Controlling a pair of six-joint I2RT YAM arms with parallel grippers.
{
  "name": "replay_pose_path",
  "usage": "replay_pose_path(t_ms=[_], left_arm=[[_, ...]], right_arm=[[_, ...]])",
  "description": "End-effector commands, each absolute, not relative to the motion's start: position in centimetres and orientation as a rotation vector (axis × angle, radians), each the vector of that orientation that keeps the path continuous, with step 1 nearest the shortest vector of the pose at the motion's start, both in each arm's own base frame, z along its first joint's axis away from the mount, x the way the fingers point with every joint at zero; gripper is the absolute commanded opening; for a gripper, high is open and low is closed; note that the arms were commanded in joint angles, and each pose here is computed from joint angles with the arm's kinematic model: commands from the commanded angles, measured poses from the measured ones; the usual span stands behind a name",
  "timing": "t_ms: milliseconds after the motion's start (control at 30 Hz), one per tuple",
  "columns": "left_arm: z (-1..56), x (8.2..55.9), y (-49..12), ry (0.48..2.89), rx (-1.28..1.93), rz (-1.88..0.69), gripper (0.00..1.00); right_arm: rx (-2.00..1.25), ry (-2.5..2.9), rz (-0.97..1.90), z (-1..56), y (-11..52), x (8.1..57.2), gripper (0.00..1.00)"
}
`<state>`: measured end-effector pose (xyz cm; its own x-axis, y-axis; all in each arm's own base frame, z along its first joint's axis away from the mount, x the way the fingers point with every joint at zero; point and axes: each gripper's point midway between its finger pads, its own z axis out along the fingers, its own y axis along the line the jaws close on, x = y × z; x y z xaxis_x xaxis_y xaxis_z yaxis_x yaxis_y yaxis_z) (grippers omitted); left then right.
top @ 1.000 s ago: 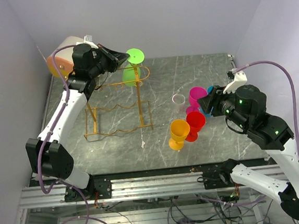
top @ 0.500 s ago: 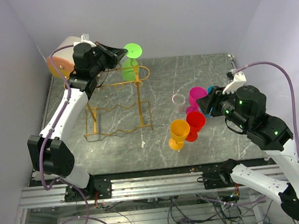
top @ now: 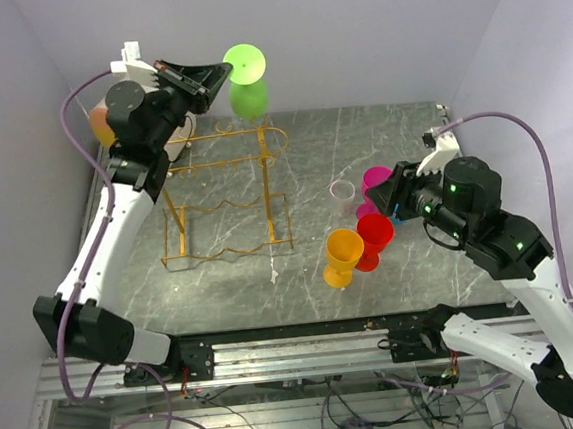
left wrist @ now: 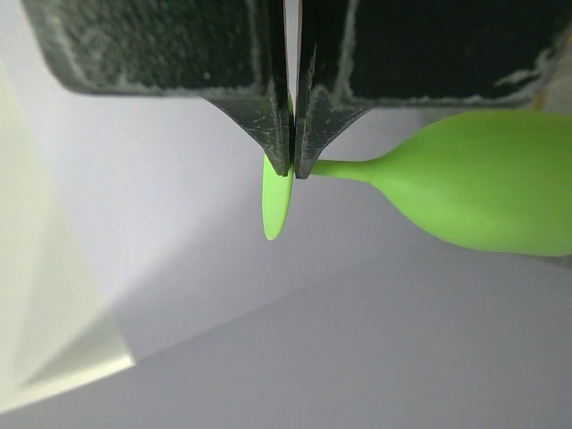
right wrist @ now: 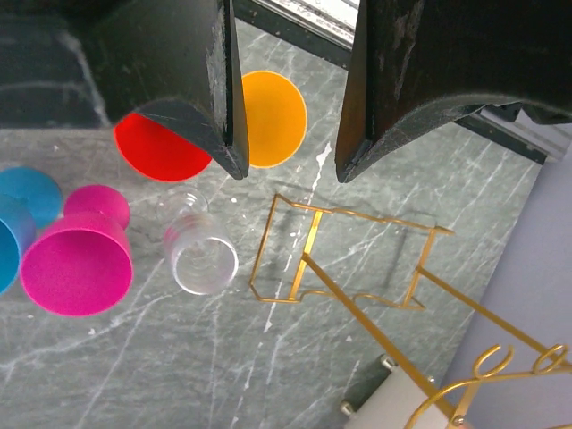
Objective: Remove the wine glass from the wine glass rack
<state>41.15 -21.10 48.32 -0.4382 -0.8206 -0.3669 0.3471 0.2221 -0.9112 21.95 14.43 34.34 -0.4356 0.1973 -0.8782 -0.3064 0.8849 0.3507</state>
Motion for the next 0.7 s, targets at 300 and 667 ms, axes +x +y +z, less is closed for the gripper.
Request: replay_pose_path(t_ms=[300, 667], left_arm=[[60.1, 25.3, -18.3, 1.125, -0.171, -1.645, 0.07], [60.9, 13.8, -15.3, 0.987, -0.128, -1.816, 0.07]], right_arm=[[-0.333, 1.631, 0.892, 43.3, 20.4, 21.5, 0.46], [-0.700, 1.234, 1.348, 48.5, 27.3, 17.4, 0.59]])
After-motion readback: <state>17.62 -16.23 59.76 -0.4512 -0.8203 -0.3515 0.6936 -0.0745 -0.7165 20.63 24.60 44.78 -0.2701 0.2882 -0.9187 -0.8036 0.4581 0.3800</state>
